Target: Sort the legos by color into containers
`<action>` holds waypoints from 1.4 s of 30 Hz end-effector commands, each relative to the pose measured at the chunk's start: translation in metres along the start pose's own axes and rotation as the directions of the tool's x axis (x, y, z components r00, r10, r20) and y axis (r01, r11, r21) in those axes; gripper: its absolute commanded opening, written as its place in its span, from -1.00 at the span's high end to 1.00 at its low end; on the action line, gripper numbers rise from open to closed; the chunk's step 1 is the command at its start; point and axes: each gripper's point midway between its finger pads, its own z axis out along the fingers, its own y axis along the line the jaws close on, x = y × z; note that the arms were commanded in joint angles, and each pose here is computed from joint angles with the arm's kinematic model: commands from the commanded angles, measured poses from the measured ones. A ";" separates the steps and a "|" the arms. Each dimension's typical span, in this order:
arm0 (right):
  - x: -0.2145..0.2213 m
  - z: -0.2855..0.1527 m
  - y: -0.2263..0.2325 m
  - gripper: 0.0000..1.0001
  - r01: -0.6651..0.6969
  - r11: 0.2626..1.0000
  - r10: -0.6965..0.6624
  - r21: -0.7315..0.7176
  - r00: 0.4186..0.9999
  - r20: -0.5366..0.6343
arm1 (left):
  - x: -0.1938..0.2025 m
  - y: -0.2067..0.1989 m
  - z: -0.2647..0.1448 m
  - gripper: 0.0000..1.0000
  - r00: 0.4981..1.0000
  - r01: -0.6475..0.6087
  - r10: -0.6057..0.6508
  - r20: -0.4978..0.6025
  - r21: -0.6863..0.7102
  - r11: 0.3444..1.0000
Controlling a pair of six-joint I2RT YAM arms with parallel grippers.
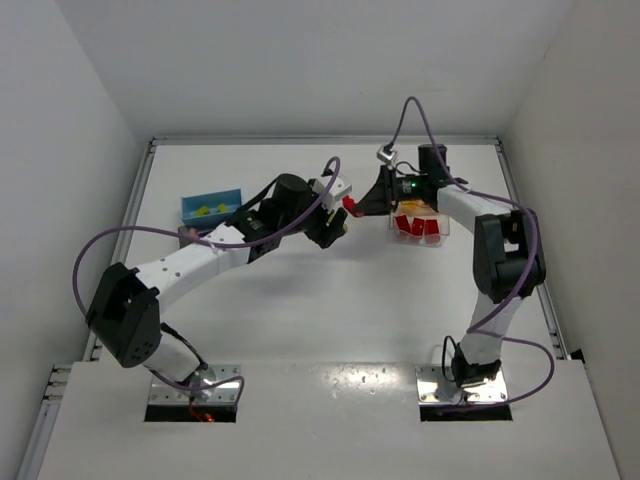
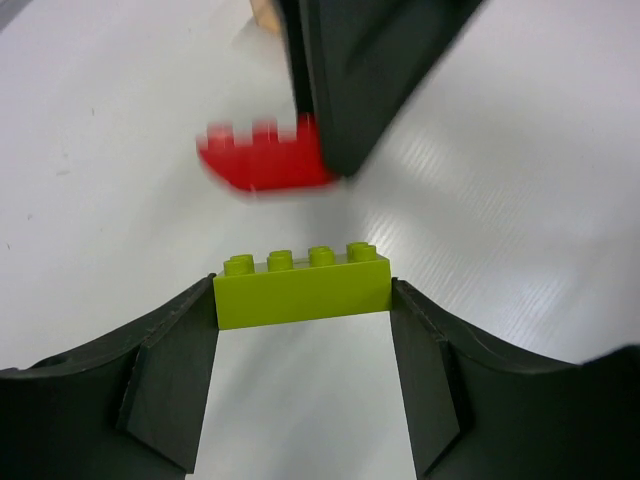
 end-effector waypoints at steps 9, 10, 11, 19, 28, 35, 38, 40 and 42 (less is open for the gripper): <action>-0.027 -0.129 -0.049 1.00 0.142 0.866 -0.239 0.479 0.960 0.147 | 0.003 -0.001 -0.007 0.50 1.000 0.015 -0.015 0.006 -0.017 1.000; -0.018 -0.138 -0.059 1.00 0.181 0.810 -0.271 0.557 0.959 0.083 | 0.003 -0.001 -0.007 0.50 1.000 0.015 -0.015 0.006 -0.017 1.000; -0.004 -0.140 -0.068 1.00 0.247 0.749 -0.301 0.615 0.954 -0.017 | -0.003 0.000 -0.007 0.50 1.000 0.014 -0.013 0.016 -0.018 1.000; 0.023 -0.202 -0.120 1.00 0.241 0.399 -0.245 0.885 0.958 -0.150 | -0.002 0.010 0.005 0.50 0.999 0.046 -0.046 0.003 -0.035 0.998; 0.016 -0.231 -0.131 0.67 0.218 0.224 -0.231 0.950 0.959 -0.166 | -0.003 0.014 0.006 0.50 0.999 0.050 -0.049 0.004 -0.034 0.998; 0.005 -0.232 -0.131 0.18 0.192 0.225 -0.238 0.955 0.961 -0.137 | -0.004 0.017 0.004 0.50 0.999 0.048 -0.048 0.011 -0.056 0.997; -0.005 -0.225 -0.125 -0.12 0.188 0.244 -0.263 0.951 0.957 -0.121 | -0.003 0.024 0.003 0.50 0.998 0.066 -0.065 0.012 -0.076 0.995; -0.011 -0.216 -0.119 -0.29 0.181 0.297 -0.283 0.938 0.954 -0.095 | -0.005 0.039 -0.002 0.50 0.995 0.103 -0.101 0.024 -0.116 0.988; -0.018 -0.202 -0.107 -0.46 0.187 0.374 -0.313 0.908 0.947 -0.066 | -0.003 0.060 -0.010 0.50 0.978 0.208 -0.203 0.051 -0.131 0.969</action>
